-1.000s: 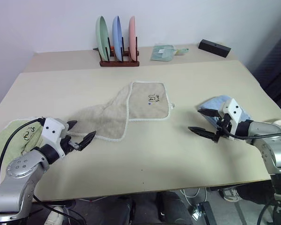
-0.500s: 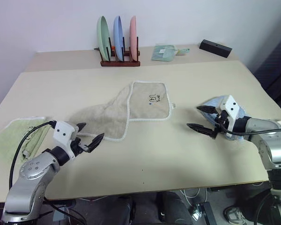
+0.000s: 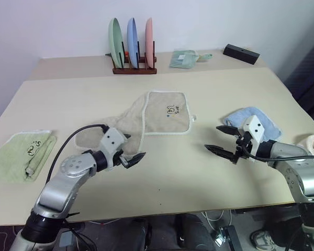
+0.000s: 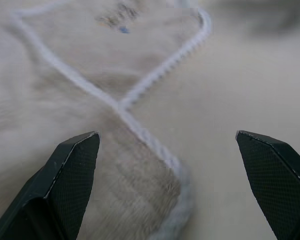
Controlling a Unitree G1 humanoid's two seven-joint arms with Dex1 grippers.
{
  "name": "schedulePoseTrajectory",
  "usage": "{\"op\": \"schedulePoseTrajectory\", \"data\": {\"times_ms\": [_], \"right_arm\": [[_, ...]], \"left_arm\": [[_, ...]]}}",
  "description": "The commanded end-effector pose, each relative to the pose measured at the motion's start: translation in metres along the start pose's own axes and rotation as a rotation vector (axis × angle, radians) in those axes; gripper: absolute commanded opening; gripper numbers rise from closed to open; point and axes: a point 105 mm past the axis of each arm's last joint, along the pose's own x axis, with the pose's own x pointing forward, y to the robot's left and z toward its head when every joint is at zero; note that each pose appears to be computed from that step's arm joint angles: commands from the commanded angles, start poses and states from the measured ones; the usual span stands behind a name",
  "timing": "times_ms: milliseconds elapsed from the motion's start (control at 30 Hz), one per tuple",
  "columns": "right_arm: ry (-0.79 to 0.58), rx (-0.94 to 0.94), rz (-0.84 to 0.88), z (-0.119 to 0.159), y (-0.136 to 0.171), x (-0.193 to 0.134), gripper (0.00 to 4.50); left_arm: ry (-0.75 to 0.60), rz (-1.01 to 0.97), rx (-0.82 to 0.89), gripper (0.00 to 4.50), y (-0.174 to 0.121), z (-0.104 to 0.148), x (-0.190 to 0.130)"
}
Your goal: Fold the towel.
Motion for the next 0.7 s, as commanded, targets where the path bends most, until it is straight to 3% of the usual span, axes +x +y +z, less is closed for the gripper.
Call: {"op": "schedulePoseTrajectory", "data": {"times_ms": [33,433,533,700], "right_arm": [[-0.047,-0.040,0.008,0.012,0.006,0.003,4.50],[-0.080,-0.051,0.026,0.017,0.007,0.021,4.50],[-0.085,-0.056,0.029,0.018,0.007,0.024,4.50],[-0.081,-0.057,0.032,0.016,0.010,0.023,4.50]], "left_arm": [[0.045,0.018,-0.029,4.45,-0.001,-0.002,0.009],[0.237,0.165,-0.076,4.45,0.008,-0.027,-0.008],[0.228,0.184,-0.093,3.29,0.013,-0.028,-0.009],[0.216,0.217,-0.096,0.84,0.023,-0.029,-0.012]]}}
